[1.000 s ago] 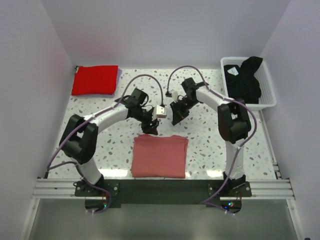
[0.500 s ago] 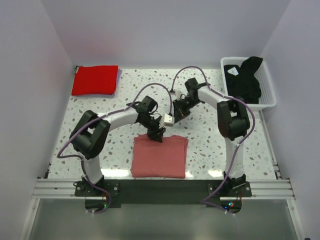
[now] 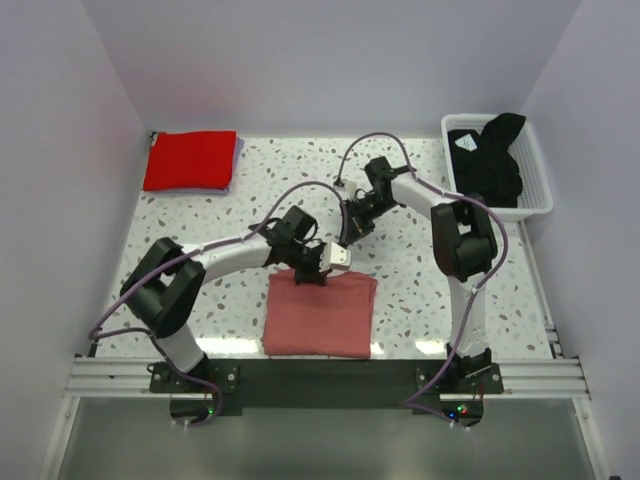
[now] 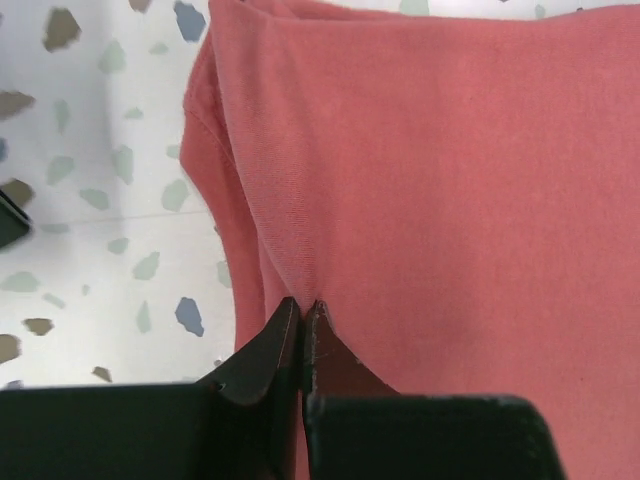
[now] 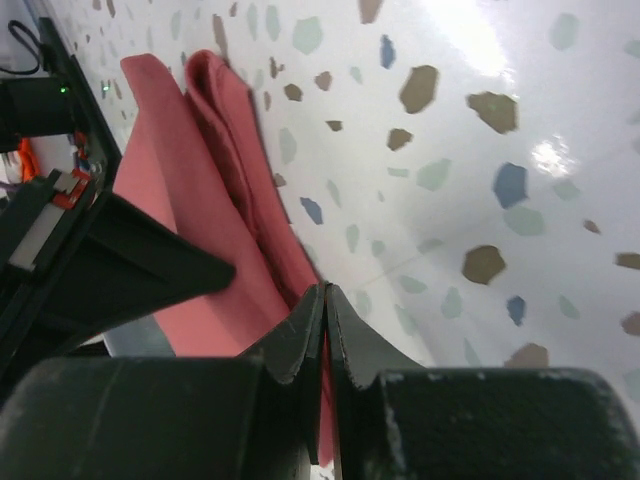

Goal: Fold and stack the t-shirts
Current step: Fold the tshirt

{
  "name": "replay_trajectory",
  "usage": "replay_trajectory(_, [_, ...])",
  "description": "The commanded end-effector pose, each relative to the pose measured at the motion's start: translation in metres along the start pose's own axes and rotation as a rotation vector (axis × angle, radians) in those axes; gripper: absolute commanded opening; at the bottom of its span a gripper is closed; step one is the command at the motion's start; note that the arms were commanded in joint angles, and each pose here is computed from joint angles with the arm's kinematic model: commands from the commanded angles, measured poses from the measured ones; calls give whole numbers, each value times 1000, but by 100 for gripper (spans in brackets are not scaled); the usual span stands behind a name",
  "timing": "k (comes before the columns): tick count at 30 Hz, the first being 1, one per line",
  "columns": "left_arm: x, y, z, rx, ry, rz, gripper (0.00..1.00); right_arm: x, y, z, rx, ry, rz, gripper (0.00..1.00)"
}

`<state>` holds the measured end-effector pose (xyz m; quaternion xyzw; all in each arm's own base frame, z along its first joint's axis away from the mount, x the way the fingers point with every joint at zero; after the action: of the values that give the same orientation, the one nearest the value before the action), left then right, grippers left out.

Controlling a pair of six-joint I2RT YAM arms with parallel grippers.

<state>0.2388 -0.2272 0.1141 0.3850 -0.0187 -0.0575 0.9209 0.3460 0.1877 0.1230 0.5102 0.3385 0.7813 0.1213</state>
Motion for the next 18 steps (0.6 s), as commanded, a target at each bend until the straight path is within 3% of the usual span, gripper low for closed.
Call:
replay_trajectory(1, [-4, 11, 25, -38, -177, 141, 0, 20, -16, 6, 30, 42, 100, 7])
replay_trajectory(13, [-36, -2, 12, 95, -358, 243, 0, 41, -31, -1, 163, 90, 194, 7])
replay_trajectory(18, [-39, -10, -5, 147, -364, 314, 10, 40, -29, -4, 190, 111, 189, 7])
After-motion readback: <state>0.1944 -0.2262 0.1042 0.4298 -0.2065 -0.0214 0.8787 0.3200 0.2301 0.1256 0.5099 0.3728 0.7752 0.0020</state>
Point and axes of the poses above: each gripper's point midway between its finger pads, its own y axis back along the fingers, its own x axis along the line the jaws close on, z = x × y, the point moved 10 cm from there along y, back along the fingers, and after that the axes turned 5 degrees about -y, right-handed, at the moved point
